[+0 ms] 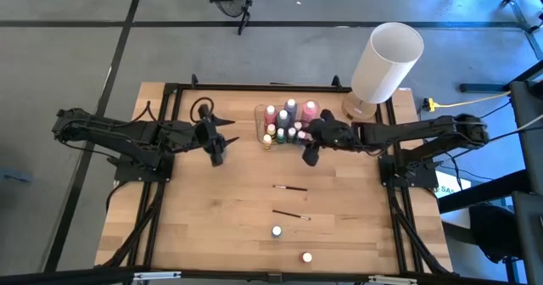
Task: Pick & Place Paint Supplies
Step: Put the black paint brush into the green cup
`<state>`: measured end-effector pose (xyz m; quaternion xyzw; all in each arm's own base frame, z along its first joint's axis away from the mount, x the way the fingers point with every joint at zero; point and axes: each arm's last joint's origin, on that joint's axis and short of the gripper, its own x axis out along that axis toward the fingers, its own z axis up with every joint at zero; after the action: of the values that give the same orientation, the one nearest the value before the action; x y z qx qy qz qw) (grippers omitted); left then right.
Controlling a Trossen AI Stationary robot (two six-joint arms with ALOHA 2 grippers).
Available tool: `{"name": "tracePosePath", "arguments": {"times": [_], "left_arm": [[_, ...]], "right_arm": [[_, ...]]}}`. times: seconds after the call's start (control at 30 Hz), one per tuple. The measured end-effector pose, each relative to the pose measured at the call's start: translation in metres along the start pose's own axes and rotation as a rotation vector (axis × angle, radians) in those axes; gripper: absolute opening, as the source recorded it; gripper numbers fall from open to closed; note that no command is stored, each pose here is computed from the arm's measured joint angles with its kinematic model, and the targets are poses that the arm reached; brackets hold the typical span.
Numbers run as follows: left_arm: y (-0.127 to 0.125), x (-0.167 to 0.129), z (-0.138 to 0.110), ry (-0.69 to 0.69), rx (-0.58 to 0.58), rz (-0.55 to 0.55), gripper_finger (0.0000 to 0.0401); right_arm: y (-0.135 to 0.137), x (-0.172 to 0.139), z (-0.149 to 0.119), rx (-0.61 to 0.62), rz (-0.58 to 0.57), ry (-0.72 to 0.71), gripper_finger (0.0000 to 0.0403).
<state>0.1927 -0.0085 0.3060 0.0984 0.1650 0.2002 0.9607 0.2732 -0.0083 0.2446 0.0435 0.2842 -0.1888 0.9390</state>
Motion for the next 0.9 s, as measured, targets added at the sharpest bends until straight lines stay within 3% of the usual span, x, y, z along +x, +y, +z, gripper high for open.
{"name": "tracePosePath", "arguments": {"times": [0.37, 0.67, 0.9], "left_arm": [[-0.003, 0.001, -0.004, 0.036, 0.024, -0.051, 0.0231], [-0.021, 0.023, -0.014, 0.111, 0.048, -0.2, 0.0231], [-0.042, 0.053, -0.028, 0.177, 0.153, -0.24, 0.0232]], "right_arm": [[0.044, -0.027, 0.005, -0.171, 0.326, 0.097, 0.017], [0.061, -0.037, -0.002, -0.218, 0.391, 0.11, 0.017], [0.069, -0.041, -0.004, -0.233, 0.417, 0.108, 0.017]]}}
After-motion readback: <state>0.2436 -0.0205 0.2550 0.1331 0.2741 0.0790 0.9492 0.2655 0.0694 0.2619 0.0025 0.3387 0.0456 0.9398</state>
